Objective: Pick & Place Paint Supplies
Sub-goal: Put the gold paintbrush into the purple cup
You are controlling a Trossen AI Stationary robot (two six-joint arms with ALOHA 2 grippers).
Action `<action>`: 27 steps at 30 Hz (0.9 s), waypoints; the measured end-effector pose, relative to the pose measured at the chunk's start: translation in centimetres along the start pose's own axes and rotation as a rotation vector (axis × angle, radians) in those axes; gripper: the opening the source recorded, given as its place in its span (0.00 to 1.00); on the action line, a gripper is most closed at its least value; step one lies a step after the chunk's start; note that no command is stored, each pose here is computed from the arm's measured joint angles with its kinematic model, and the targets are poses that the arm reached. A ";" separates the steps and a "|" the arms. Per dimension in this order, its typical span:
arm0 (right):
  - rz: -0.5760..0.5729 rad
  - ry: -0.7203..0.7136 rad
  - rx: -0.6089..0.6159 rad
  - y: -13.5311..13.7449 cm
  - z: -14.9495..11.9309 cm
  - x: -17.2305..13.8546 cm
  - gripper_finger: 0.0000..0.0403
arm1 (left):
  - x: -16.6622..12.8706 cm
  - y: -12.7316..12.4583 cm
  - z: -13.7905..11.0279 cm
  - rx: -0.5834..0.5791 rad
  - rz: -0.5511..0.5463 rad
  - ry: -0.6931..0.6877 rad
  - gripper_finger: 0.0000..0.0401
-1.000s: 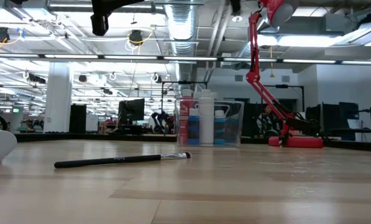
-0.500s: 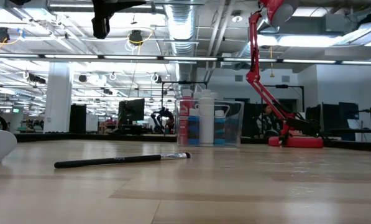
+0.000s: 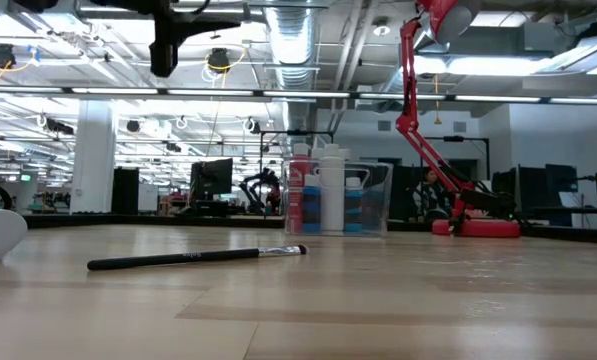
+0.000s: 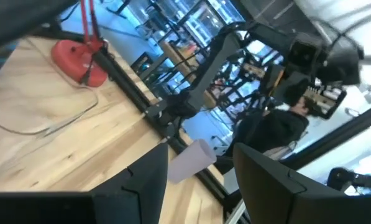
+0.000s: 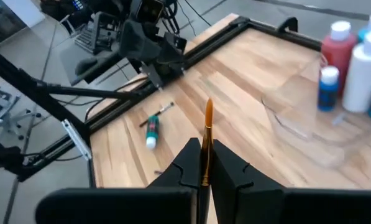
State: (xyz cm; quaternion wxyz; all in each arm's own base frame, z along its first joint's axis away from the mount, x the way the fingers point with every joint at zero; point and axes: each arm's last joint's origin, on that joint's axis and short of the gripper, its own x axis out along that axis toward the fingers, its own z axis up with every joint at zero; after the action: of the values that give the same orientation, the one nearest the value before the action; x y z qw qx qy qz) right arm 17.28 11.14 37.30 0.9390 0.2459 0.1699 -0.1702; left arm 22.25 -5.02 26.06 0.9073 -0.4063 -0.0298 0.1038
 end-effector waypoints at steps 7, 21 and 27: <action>0.052 -0.079 0.072 -2.5 -2.6 -3.7 0.02 | 1.3 0.5 -1.1 -0.063 0.035 -0.034 0.44; 0.078 -0.150 -0.062 -5.9 -5.7 -6.8 0.02 | 3.8 0.8 -3.0 -0.178 -0.039 -0.168 0.44; 0.105 -0.111 -0.118 -7.5 -6.7 -7.6 0.02 | 4.1 1.0 -3.7 -0.207 -0.044 -0.166 0.44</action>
State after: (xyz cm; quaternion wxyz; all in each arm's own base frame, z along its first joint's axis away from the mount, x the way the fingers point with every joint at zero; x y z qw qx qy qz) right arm 5.93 10.23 31.87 0.9674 0.1889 0.1144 -0.1239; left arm 26.62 -6.16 22.74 0.8571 -0.4869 -0.1241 0.1134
